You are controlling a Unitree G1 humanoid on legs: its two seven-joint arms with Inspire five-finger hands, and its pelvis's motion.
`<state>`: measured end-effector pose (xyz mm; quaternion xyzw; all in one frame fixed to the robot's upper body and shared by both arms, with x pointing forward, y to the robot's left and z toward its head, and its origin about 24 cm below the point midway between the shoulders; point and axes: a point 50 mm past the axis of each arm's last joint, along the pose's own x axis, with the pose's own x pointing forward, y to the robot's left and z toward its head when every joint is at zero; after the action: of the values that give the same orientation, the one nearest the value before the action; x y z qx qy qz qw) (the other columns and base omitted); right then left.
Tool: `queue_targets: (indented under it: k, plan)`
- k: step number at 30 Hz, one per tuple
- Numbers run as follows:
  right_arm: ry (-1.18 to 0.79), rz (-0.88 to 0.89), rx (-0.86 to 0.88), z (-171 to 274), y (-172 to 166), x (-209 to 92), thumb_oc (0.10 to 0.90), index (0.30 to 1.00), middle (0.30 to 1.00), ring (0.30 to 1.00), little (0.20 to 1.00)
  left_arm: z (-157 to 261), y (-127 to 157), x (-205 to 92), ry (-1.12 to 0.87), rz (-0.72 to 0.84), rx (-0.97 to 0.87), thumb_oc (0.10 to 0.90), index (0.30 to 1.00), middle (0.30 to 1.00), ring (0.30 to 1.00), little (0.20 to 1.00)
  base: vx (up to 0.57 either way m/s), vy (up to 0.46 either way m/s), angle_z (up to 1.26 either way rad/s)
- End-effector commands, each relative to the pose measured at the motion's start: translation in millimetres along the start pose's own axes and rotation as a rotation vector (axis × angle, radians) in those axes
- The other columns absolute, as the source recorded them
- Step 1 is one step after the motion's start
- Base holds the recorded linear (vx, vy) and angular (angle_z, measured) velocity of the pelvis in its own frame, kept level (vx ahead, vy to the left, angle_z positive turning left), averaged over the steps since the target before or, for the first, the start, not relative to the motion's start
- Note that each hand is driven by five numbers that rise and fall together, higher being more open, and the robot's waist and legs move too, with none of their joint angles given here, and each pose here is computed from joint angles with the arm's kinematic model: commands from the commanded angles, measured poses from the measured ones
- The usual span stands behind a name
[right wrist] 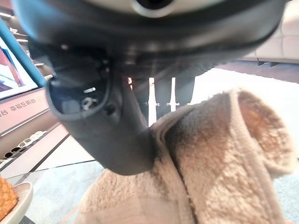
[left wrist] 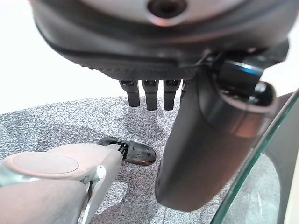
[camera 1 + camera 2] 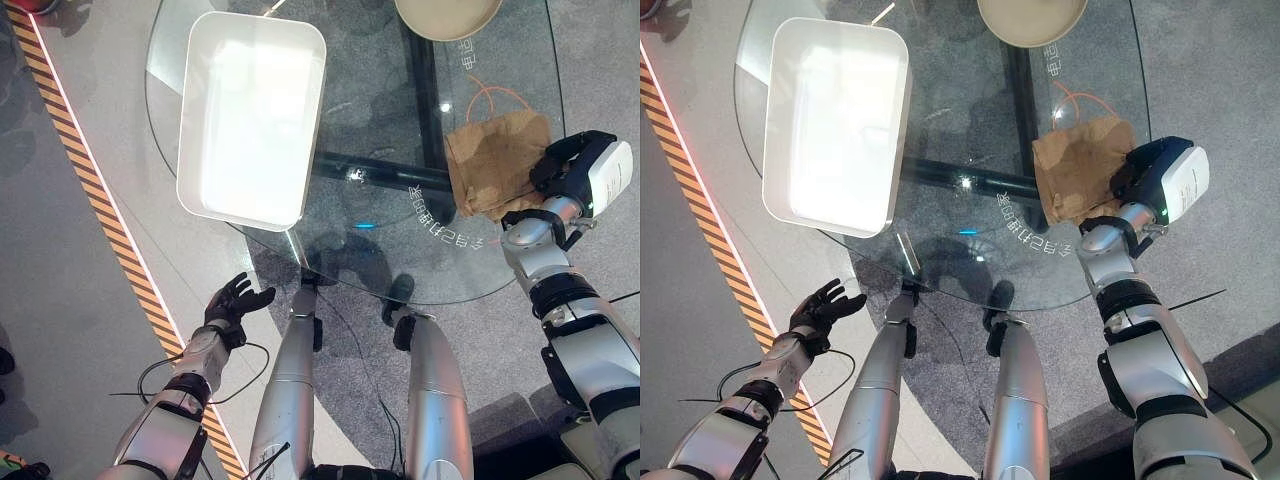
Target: Wipe the table with a cloth and put it in the basket.
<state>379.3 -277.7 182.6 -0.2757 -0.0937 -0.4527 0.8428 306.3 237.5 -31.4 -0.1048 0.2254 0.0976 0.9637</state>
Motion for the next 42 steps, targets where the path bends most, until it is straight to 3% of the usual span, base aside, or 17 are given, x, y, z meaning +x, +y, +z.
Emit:
queue_targets:
  k: [1, 15, 32, 42]
  plan:
    - [-0.188, -0.157, 0.100, 47.2, -39.0, 32.2, 0.100, 0.300, 0.300, 0.300, 0.200, -4.4, 21.3, -3.8, 0.016, 0.072, -0.041, 0.800, 0.900, 0.900, 0.900, 0.900, 0.00, 0.000, 0.00]
    - [-0.345, 0.190, 0.046, 90.1, 23.0, -16.4, 0.100, 0.300, 0.300, 0.300, 0.200, -9.4, -0.6, -1.2, 0.011, 0.027, -0.034, 0.800, 0.900, 0.900, 0.900, 0.900, 0.00, 0.000, 0.00]
    - [-0.389, 0.402, 0.030, 108.5, 56.3, -57.6, 0.100, 0.300, 0.300, 0.300, 0.200, -17.8, -18.8, -1.4, 0.021, -0.002, -0.033, 0.800, 0.900, 0.900, 0.900, 0.900, 0.00, 0.000, 0.00]
    - [-0.532, 0.603, 0.020, 123.1, 75.6, -100.6, 0.100, 0.300, 0.300, 0.300, 0.200, -25.7, -29.7, -3.4, 0.027, -0.018, -0.039, 0.800, 0.900, 0.900, 0.900, 0.900, 0.00, 0.005, -0.01]
